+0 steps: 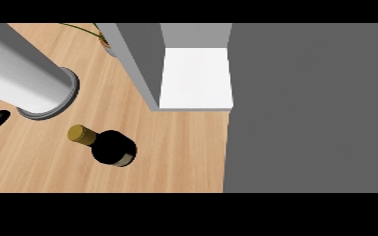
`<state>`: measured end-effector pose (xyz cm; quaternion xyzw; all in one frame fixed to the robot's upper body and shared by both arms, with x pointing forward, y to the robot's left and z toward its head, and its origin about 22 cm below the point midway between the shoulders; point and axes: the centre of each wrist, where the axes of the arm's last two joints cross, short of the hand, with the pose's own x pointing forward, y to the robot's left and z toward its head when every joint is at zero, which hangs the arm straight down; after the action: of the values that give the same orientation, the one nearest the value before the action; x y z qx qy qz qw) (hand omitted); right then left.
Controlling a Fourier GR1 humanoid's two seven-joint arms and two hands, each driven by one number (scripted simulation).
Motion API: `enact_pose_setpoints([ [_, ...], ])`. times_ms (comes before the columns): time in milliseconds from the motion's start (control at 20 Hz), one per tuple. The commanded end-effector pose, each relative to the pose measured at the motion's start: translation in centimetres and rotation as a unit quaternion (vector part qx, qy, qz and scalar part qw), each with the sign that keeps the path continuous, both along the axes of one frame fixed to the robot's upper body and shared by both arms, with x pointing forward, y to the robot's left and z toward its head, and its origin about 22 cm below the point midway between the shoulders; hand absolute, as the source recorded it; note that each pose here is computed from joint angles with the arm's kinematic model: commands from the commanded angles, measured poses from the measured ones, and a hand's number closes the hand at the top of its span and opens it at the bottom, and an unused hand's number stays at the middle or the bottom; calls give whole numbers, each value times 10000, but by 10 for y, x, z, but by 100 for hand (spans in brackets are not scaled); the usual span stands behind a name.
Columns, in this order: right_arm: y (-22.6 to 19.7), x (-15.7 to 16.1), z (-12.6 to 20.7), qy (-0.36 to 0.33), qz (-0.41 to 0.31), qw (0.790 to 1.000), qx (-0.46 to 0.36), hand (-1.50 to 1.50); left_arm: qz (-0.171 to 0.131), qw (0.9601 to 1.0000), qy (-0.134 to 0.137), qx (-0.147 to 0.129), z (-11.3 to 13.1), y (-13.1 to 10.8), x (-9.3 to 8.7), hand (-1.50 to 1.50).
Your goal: Pick up the wine, place it into the cabinet and close the cabinet
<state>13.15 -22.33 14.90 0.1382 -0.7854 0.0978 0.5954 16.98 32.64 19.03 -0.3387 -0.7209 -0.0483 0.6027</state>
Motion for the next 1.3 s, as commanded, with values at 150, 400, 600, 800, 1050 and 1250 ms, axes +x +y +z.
enact_pose_setpoints([
  [150,9,-42,39,-235,1,9992,334,-150,-44,9999,90,-63,27,17,-16,-150],
  [400,5,-56,48,-315,130,9992,188,-150,63,9997,186,-168,20,29,-17,-150],
  [600,11,-47,48,-321,45,9990,294,-150,124,9997,119,-167,40,26,-33,-150],
  [800,12,-59,56,-315,144,9990,272,-150,421,9991,32,-92,38,32,-28,-150],
  [1050,17,-60,58,-328,111,9989,308,-150,503,9984,-28,-240,27,40,-20,-150],
  [1250,10,-54,54,-324,55,9989,336,-150,846,9963,114,-48,33,53,-16,-150],
])
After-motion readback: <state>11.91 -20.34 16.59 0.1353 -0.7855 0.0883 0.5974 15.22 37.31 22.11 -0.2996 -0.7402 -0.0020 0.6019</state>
